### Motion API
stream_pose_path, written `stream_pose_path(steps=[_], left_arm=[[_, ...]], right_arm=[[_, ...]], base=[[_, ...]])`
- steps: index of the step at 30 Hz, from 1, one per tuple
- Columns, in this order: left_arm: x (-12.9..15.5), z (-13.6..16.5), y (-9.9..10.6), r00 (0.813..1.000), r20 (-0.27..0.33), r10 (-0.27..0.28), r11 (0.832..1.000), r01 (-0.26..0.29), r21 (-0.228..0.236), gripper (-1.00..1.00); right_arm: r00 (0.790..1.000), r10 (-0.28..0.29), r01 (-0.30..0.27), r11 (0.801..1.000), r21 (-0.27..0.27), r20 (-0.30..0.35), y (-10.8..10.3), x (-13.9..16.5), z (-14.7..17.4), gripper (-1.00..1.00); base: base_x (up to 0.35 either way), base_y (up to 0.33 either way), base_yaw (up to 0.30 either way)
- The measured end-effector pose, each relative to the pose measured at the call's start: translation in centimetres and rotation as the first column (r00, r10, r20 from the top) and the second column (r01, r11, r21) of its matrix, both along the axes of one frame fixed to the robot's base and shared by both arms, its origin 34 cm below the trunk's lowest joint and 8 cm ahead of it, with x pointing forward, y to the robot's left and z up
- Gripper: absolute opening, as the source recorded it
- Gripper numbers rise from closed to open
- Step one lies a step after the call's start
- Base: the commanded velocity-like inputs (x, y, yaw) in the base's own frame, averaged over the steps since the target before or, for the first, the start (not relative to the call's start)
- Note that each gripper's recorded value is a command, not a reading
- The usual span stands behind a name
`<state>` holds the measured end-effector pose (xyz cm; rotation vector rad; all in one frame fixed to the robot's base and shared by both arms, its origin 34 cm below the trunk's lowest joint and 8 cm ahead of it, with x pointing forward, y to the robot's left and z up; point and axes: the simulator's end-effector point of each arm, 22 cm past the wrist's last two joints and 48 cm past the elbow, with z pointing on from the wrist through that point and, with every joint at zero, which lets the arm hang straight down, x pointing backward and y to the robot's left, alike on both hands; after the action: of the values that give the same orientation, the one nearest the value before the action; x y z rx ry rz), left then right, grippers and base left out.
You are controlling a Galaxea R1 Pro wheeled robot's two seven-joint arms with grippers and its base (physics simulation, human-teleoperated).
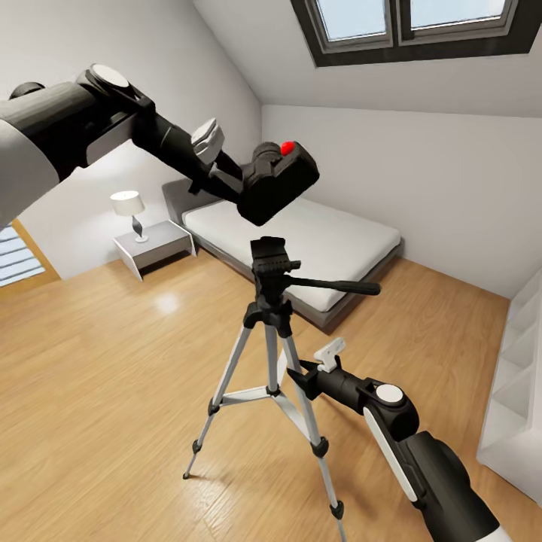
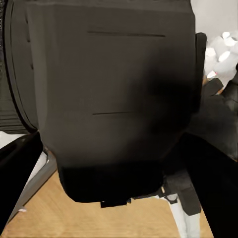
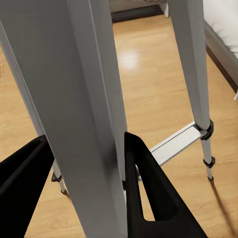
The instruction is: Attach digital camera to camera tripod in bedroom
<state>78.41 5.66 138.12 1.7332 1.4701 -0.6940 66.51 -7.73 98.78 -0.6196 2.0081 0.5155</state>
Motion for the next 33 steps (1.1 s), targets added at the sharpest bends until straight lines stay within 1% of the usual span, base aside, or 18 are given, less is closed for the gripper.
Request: stream_pose_path(steps=[1, 2, 5, 6, 7, 8, 10, 12, 14, 16, 17, 19, 21, 25, 30, 31, 33], left_arm=[[0.1, -0.3, 0.1, 1.0, 0.004, 0.003, 1.0, -0.003, 0.022, -1.0], [0.1, -0.3, 0.1, 1.0, 0.005, 0.003, 1.0, -0.003, 0.021, -1.0], [0.4, -0.5, 0.5, 1.0, 0.021, 0.013, 0.997, -0.015, 0.075, -1.0], [0.6, -0.5, 0.9, 0.999, 0.04, 0.018, 0.992, -0.022, 0.12, -1.0], [0.6, -0.4, 0.8, 0.999, 0.04, 0.017, 0.993, -0.022, 0.119, -1.0], [0.7, -0.7, 1.4, 0.998, 0.057, 0.026, 0.981, -0.037, 0.191, -1.0], [0.9, -0.8, 1.7, 0.996, 0.077, 0.042, 0.96, -0.061, 0.274, -1.0], [1.0, -1.1, 1.7, 0.994, 0.087, 0.062, 0.931, -0.089, 0.353, -1.0], [1.0, -1.5, 1.6, 0.993, 0.096, 0.074, 0.903, -0.108, 0.415, -1.0], [0.9, -1.7, 1.4, 0.991, 0.103, 0.08, 0.882, -0.119, 0.456, -1.0], [0.9, -1.7, 1.4, 0.991, 0.104, 0.08, 0.881, -0.119, 0.457, -1.0], [0.9, -1.8, 1.3, 0.99, 0.11, 0.083, 0.867, -0.126, 0.482, -1.0], [0.9, -1.9, 1.2, 0.99, 0.115, 0.086, 0.857, -0.132, 0.497, -1.0], [1.0, -1.8, 1.5, 0.989, 0.121, 0.089, 0.848, -0.139, 0.511, -1.0], [0.9, -1.7, 1.5, 0.989, 0.125, 0.077, 0.848, -0.131, 0.514, -1.0], [0.9, -1.7, 1.4, 0.989, 0.124, 0.074, 0.85, -0.128, 0.511, -1.0], [0.6, -1.4, 1.1, 0.991, 0.115, 0.063, 0.863, -0.112, 0.493, -1.0]], right_arm=[[1.0, 0.003, -0.003, 1.0, -0.001, 0.002, 0.1, 0.0, 0.1, -1.0], [1.0, 0.003, -0.003, 1.0, -0.001, 0.001, 0.1, 0.0, 0.1, -1.0], [1.0, 0.009, -0.009, 1.0, -0.003, 0.005, 0.3, -0.1, 0.2, -1.0], [1.0, 0.011, -0.011, 1.0, -0.003, 0.007, 0.4, -0.2, 0.2, -1.0], [1.0, 0.011, -0.011, 1.0, -0.003, 0.007, 0.4, -0.2, 0.2, -1.0], [1.0, 0.013, -0.013, 1.0, -0.004, 0.008, 0.5, -0.2, 0.2, -1.0], [1.0, 0.013, -0.013, 1.0, -0.004, 0.008, 0.5, -0.2, 0.2, -1.0], [1.0, 0.014, -0.014, 1.0, -0.004, 0.009, 0.5, -0.2, 0.3, -1.0], [1.0, 0.014, -0.014, 1.0, -0.005, 0.009, 0.5, -0.2, 0.3, -1.0], [1.0, 0.015, -0.015, 1.0, -0.005, 0.009, 0.5, -0.2, 0.3, -1.0], [1.0, 0.015, -0.015, 1.0, -0.005, 0.009, 0.5, -0.2, 0.3, -1.0], [1.0, 0.015, -0.015, 1.0, -0.005, 0.009, 0.5, -0.2, 0.3, -1.0], [1.0, 0.015, -0.015, 1.0, -0.005, 0.009, 0.5, -0.2, 0.3, -1.0], [1.0, 0.014, -0.014, 1.0, -0.004, 0.009, 0.5, -0.2, 0.3, -1.0], [1.0, 0.015, -0.014, 1.0, -0.005, 0.009, 0.5, -0.2, 0.3, -1.0], [1.0, 0.015, -0.015, 1.0, -0.004, 0.009, 0.5, -0.2, 0.3, -1.0], [1.0, 0.015, -0.015, 1.0, -0.005, 0.009, 0.5, -0.2, 0.3, -1.0]], base=[[0.0, 0.0, 0.0], [0.0, 0.0, 0.0], [0.0, 0.0, 0.0], [0.0, 0.0, 0.0], [0.0, 0.0, 0.0], [0.0, 0.0, 0.0], [0.0, 0.0, 0.0], [0.0, 0.0, 0.0], [0.0, 0.0, 0.0], [0.0, 0.0, 0.0], [0.0, 0.0, 0.0], [0.0, 0.0, 0.0], [0.0, 0.0, 0.0], [0.0, 0.0, 0.0], [0.0, 0.0, 0.0], [0.0, 0.0, 0.0], [0.0, 0.0, 0.0]])
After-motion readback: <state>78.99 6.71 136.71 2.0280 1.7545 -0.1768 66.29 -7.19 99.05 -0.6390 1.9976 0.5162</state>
